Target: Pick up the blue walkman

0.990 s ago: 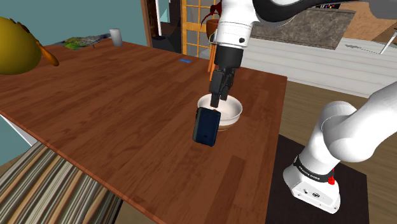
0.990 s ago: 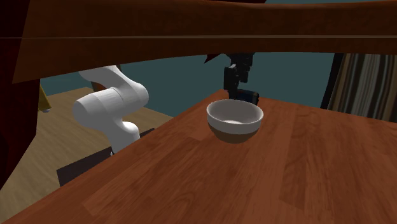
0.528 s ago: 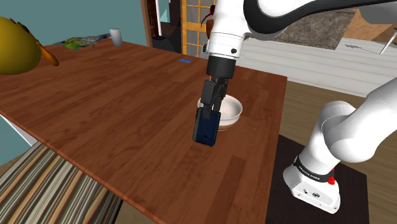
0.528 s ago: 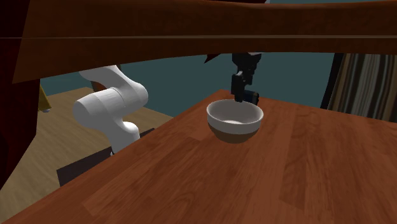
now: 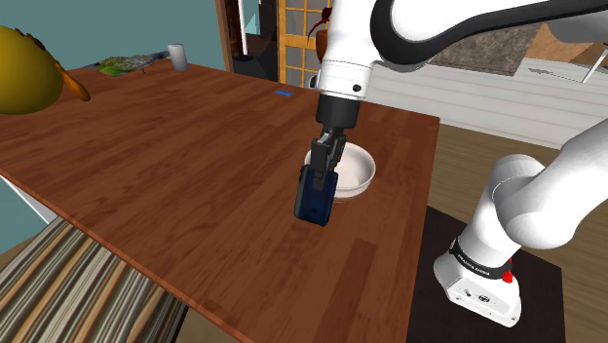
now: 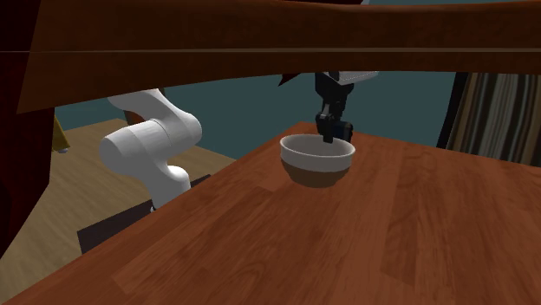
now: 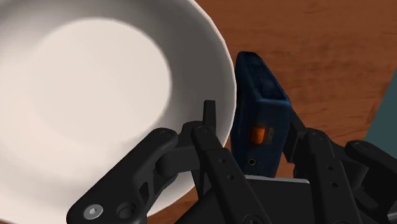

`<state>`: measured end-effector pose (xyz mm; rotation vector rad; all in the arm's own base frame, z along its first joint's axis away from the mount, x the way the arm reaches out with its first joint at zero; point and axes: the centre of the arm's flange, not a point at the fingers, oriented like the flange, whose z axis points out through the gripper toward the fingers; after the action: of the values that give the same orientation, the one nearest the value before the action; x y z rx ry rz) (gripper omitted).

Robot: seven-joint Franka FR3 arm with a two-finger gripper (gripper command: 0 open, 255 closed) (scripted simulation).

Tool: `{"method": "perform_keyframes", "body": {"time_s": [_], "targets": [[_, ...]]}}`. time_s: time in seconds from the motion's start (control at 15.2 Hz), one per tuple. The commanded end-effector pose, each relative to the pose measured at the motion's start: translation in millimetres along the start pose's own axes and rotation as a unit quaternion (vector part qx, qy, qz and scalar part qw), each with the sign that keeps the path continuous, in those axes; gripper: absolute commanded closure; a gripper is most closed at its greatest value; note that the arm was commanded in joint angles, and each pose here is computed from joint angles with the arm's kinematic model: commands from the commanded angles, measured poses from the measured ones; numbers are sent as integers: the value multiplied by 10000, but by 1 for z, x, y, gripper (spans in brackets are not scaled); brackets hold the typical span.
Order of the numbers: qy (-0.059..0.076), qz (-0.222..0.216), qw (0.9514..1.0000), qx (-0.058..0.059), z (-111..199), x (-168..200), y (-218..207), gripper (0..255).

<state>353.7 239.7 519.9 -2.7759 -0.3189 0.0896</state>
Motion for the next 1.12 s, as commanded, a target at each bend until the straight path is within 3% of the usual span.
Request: {"method": "perform_keyframes", "body": {"time_s": [0.0,0.33,1.06], "targets": [[-28,9,10000,-10,2,0,1,255],[-28,10,10000,-10,3,1,1,255],[-28,10,10000,-10,-51,-1,-19,255]]}}
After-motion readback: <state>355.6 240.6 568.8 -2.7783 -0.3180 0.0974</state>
